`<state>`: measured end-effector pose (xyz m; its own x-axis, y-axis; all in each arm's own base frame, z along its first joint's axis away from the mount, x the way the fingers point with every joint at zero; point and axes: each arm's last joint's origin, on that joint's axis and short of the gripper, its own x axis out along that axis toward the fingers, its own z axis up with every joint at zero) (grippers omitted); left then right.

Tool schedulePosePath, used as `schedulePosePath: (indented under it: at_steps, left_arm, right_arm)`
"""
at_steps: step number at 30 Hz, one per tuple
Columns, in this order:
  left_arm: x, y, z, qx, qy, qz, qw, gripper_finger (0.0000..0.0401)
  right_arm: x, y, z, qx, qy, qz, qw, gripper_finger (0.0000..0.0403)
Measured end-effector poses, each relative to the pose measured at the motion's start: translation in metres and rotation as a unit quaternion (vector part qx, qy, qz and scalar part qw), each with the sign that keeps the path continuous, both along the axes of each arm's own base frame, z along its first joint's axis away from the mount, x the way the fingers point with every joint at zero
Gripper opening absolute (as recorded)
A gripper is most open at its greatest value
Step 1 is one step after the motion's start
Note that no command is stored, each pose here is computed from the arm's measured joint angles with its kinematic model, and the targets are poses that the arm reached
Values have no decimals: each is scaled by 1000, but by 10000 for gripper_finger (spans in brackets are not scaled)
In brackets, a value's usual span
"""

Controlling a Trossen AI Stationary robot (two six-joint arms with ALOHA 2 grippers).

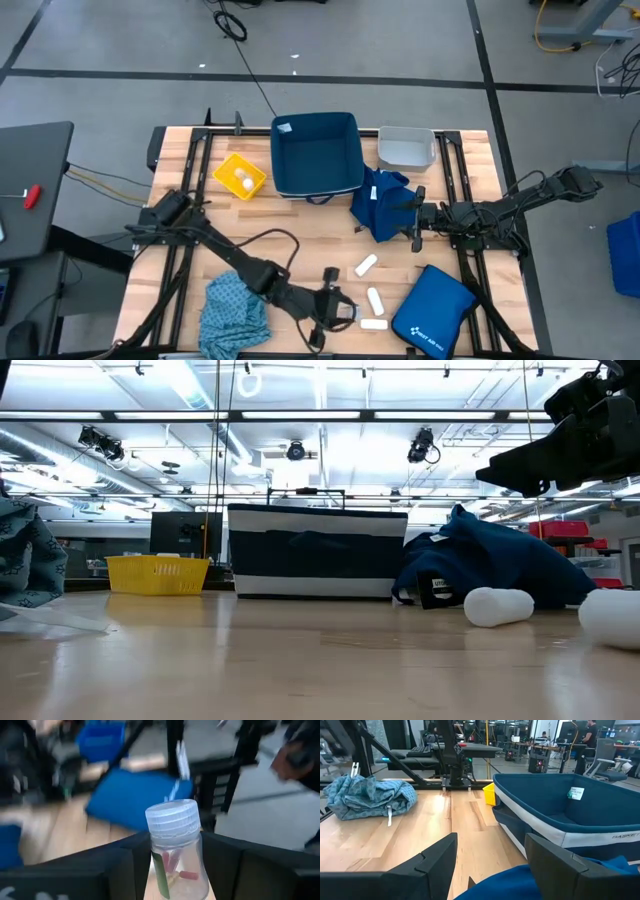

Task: Pick & place medical supplies in basket/bin
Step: Put the white pill bottle into the basket

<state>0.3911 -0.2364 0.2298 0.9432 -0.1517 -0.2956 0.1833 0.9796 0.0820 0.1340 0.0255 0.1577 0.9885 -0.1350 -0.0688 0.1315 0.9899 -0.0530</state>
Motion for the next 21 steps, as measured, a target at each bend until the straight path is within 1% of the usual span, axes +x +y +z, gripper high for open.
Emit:
schedulePosePath:
  at_steps: [3, 5, 9, 12, 14, 16, 19, 21]
  left_arm:
    - [7, 5, 12, 4, -62, -35, 997, 148]
    - [12, 8, 20, -2, -107, -59, 993, 148]
    - [19, 12, 31, -25, -202, -105, 973, 148]
    - [22, 15, 36, -47, -270, -119, 954, 148]
    - [23, 17, 37, -59, -302, -115, 944, 148]
    - [24, 18, 36, -62, -322, -111, 938, 148]
    - [23, 20, 34, -47, -336, -93, 936, 148]
    - [17, 25, 28, -51, -353, -63, 932, 148]
  right_arm:
    - [0, 0, 0, 0, 0, 0, 1000, 243]
    - [0, 0, 0, 0, 0, 0, 1000, 243]
    - [0, 0, 0, 0, 0, 0, 1000, 243]
    - [0, 0, 0, 1, -1, 0, 1000, 243]
    - [0, 0, 0, 4, -1, 0, 1000, 243]
    - [0, 0, 0, 5, -1, 1, 1000, 243]
    - [0, 0, 0, 5, -1, 1, 1000, 243]
    - [0, 0, 0, 6, -1, 1, 1000, 243]
